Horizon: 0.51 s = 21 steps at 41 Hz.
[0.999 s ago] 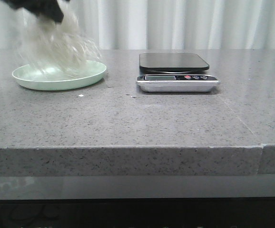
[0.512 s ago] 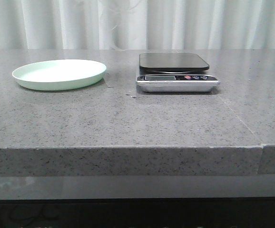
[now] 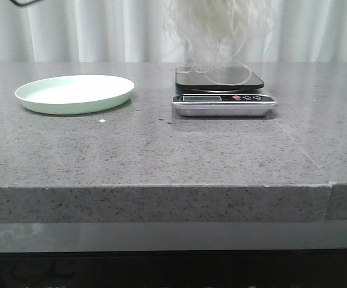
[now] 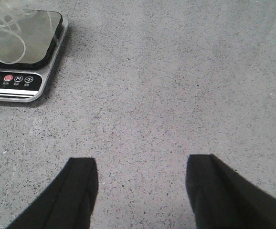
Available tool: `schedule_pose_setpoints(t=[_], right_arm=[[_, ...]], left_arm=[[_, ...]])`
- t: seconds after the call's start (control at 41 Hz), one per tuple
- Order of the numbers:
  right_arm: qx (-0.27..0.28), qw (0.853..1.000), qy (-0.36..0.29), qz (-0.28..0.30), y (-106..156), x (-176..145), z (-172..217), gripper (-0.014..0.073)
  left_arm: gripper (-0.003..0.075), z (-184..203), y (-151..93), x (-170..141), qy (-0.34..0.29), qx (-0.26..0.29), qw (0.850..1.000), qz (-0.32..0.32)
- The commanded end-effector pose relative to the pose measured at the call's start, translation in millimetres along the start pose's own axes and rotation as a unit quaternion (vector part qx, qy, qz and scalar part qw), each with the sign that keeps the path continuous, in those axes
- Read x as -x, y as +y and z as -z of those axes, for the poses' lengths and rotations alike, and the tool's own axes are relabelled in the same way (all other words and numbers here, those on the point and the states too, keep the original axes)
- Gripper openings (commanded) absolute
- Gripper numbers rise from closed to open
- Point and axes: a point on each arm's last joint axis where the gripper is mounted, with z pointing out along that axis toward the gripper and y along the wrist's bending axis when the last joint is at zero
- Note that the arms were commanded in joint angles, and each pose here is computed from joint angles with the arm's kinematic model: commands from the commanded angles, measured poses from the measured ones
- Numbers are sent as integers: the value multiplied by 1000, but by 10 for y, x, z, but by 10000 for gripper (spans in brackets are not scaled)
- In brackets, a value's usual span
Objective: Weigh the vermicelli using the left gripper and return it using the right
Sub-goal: 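Lift the vermicelli with the left gripper and carry it over the scale, then lower the vermicelli onto the scale, open the left gripper, withdraw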
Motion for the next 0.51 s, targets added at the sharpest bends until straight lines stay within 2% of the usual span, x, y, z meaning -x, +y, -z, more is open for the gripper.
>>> schedule_pose_setpoints(t=[0.0,0.122,0.365,0.487], right_arm=[[-3,999,-42,6,-6,140,32,512],[-3,999,-42,6,-6,140,32,512],[-3,999,-42,6,-6,140,32,512],[-3,999,-42,6,-6,140,32,512]], left_arm=[[142,196,0,373,-93,5,996,0],[162,105,-6,282,-77,4,997,2],[381,44,-12,188,-48,1,999,2],[406,70,-13,200,-44,0,999,2]])
